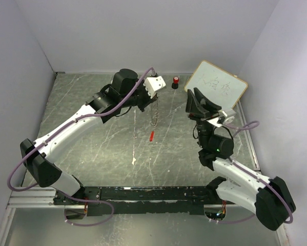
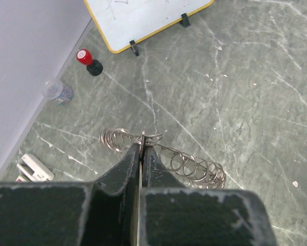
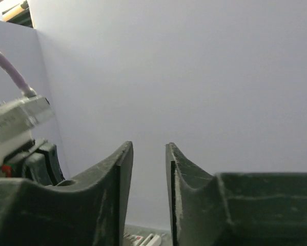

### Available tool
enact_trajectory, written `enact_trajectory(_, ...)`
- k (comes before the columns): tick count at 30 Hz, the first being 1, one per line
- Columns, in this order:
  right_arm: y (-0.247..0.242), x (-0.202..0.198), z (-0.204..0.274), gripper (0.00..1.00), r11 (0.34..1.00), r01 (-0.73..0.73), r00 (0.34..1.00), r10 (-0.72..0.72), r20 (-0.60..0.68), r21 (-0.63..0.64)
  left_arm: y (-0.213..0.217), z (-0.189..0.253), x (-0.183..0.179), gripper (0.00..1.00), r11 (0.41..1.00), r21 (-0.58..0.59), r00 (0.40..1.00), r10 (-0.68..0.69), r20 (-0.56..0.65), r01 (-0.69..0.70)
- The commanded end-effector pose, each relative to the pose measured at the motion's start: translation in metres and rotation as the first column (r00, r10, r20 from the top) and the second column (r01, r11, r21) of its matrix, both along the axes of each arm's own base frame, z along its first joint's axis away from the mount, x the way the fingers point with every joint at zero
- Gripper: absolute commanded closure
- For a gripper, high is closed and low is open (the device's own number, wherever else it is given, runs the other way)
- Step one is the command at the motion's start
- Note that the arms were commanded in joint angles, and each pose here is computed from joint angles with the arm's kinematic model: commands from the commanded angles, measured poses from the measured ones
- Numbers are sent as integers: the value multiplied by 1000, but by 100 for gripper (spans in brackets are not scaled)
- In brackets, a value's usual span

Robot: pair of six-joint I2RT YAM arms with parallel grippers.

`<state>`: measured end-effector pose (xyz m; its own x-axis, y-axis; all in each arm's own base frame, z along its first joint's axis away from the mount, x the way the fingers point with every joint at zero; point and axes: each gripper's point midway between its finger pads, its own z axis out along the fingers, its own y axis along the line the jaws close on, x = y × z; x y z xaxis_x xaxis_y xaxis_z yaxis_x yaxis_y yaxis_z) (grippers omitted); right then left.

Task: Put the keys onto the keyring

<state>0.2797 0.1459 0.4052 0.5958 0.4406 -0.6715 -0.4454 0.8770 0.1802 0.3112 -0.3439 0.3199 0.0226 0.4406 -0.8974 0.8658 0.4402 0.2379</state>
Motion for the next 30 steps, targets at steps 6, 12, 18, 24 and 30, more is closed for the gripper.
enact_trajectory(6, 58, 21, -25, 54, 905, -139, 981, 71, -179, -402, 14, 33, 6, 93, 997, -40, 995, 69, 79, -65)
enact_trajectory(12, 95, 31, -51, 53, 766, -295, 941, 129, -313, -571, 16, 33, 7, 93, 997, -32, 994, 73, 87, -70)
enact_trajectory(18, 107, 40, -75, 54, 694, -367, 907, 119, -405, -619, 16, 36, 7, 93, 997, -30, 993, 74, 93, -71)
enact_trajectory(24, 110, 40, -91, 55, 656, -411, 883, 113, -456, -633, 16, 37, 7, 93, 997, -30, 993, 70, 94, -67)
enact_trajectory(30, 113, 43, -96, 56, 655, -415, 880, 111, -462, -632, 15, 36, 6, 93, 998, -30, 994, 65, 88, -62)
